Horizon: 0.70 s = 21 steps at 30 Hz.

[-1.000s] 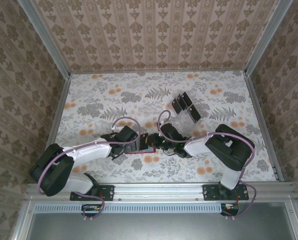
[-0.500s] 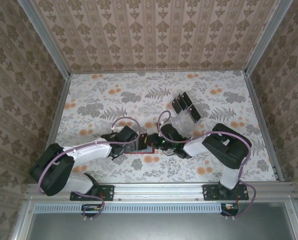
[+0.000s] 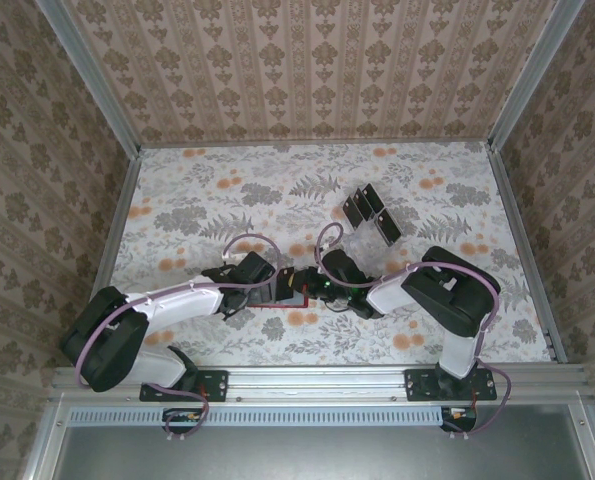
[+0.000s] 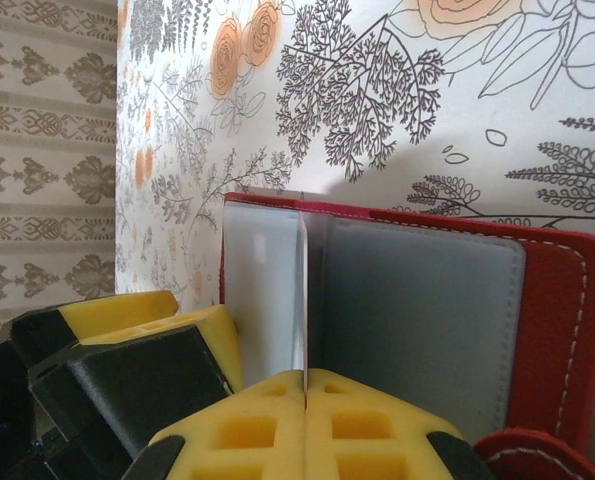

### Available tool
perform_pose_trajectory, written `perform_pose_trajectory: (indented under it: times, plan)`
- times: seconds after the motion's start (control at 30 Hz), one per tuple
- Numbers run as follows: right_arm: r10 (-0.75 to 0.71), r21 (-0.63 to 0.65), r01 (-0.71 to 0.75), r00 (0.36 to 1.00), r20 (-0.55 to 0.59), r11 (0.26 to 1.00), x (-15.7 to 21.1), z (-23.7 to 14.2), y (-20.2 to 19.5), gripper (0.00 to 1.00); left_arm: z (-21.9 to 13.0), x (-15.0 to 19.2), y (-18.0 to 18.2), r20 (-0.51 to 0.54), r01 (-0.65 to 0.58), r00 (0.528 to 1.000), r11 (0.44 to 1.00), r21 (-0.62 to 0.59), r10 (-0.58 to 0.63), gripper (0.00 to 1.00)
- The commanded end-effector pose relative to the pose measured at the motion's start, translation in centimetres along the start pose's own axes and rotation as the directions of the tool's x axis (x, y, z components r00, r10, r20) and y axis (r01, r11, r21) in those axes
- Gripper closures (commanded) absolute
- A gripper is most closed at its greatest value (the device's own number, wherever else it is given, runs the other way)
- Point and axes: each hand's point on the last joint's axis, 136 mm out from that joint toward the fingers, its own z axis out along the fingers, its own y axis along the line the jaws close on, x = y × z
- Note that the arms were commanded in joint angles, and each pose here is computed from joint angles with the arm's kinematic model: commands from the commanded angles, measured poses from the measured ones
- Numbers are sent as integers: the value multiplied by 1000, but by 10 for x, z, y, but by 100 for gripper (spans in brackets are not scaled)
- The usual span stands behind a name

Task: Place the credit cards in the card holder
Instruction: Insert the credit card into the card slot.

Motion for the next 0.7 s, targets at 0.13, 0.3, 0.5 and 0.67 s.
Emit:
perform_pose_trajectory:
  times: [0.13,0.3,0.5,0.67]
  plan:
    - [27,-26,-26,1000,6,999,0,2,-1,100,6,32,30,-107,-44,994,992,-119,31,0]
    - [44,-28,-44,999,1,999,2,4,-5,100,8,34,31,-116,-35,993,991,-128,20,1]
    - [51,-16,-51,999,-4,999,6,5,-14,100,9,35,30,-120,-39,993,991,-130,23,0]
    - [51,-8,-51,999,-8,999,10,2,-20,100,9,35,31,-123,-44,992,990,-134,27,1]
